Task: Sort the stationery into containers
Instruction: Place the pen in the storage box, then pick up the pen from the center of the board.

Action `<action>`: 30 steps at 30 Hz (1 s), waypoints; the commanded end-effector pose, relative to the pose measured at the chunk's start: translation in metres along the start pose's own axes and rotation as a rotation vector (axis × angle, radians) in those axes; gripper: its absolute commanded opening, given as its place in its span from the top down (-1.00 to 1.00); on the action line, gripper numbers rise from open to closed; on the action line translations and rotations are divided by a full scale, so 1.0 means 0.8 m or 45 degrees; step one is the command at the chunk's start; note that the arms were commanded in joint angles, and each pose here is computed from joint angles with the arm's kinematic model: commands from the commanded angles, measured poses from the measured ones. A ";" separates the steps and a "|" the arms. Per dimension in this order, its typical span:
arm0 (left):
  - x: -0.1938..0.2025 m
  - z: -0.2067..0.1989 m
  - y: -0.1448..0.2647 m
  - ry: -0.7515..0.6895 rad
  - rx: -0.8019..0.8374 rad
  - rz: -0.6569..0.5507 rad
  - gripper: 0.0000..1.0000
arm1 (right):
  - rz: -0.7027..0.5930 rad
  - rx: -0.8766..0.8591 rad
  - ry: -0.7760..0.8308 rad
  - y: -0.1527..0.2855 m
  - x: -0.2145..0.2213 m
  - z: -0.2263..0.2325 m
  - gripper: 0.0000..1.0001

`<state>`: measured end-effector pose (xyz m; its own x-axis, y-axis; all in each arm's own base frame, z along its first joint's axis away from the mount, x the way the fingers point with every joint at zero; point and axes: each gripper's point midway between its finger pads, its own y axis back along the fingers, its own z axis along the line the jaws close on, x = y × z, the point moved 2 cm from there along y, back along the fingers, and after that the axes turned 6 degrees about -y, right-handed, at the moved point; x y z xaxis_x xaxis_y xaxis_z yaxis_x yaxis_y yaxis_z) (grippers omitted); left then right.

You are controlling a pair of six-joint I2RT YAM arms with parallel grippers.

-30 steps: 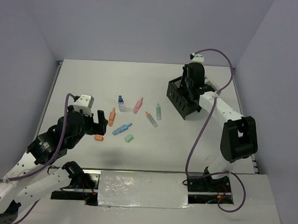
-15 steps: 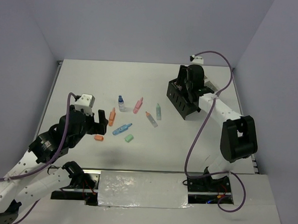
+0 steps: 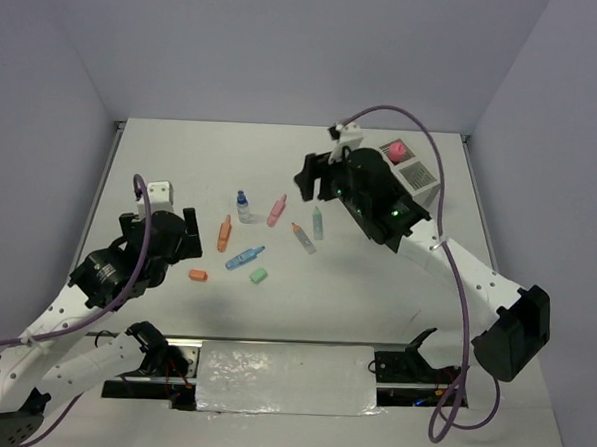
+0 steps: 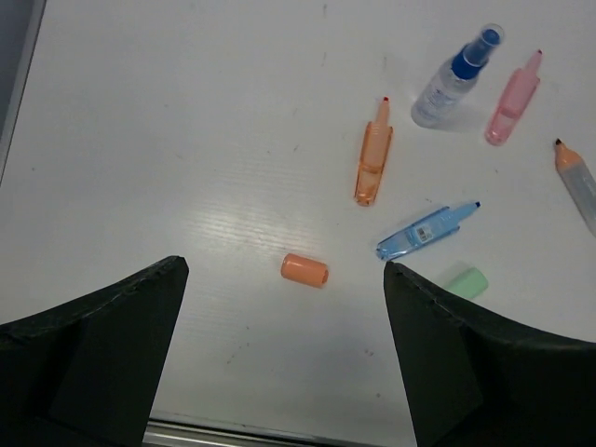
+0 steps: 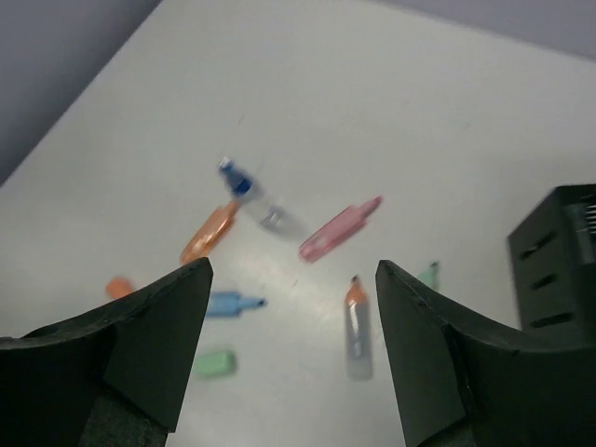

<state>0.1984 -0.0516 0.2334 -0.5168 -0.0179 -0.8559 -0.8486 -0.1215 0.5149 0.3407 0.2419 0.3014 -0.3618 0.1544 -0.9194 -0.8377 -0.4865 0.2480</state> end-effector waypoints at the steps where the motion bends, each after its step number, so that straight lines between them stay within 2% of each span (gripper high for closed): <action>1: -0.009 0.029 0.017 0.251 -0.192 0.001 -0.99 | 0.310 -0.158 0.106 0.019 0.092 0.029 -0.58; 4: 0.005 0.003 0.011 0.315 -0.060 0.056 -0.99 | 0.381 -0.291 0.151 0.036 0.126 0.057 -0.59; 6: 0.009 -0.007 0.003 0.354 -0.031 0.052 -0.99 | 0.408 -0.274 0.135 0.040 0.138 0.065 -0.58; 12: 0.010 -0.041 -0.005 0.208 0.152 0.095 -0.99 | 0.429 -0.093 -0.053 0.046 0.175 0.065 -0.57; 13: 0.001 -0.044 -0.001 0.181 0.186 0.073 -0.99 | 0.454 -0.105 -0.017 0.048 0.186 0.072 -0.57; 16: -0.025 -0.049 0.011 0.064 0.268 0.004 -0.99 | 0.520 0.120 -0.005 0.037 0.203 0.053 -0.57; 20: -0.050 -0.031 0.020 -0.049 0.217 -0.081 -0.99 | 0.458 0.216 -0.117 0.036 0.195 0.048 -0.59; 23: -0.047 -0.020 0.015 -0.057 0.176 -0.163 -0.99 | 0.461 0.152 -0.041 0.029 0.194 0.051 -0.59; 24: -0.026 -0.022 0.005 -0.076 0.187 -0.135 -0.99 | 0.514 0.119 0.022 0.024 0.200 0.052 -0.60; 26: -0.029 -0.028 0.010 -0.058 0.250 -0.172 -0.99 | 0.586 0.065 0.082 0.015 0.205 0.048 -0.59; 30: -0.031 -0.022 0.013 -0.034 0.233 -0.198 -0.99 | 0.718 0.075 0.144 -0.002 0.226 0.020 -0.53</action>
<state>0.1980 -0.0689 0.2463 -0.4433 0.0214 -0.8961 -0.8947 0.0515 0.4438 0.2590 0.2894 0.1440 -0.7136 -0.1279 -0.6888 -0.5947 -0.4092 0.6921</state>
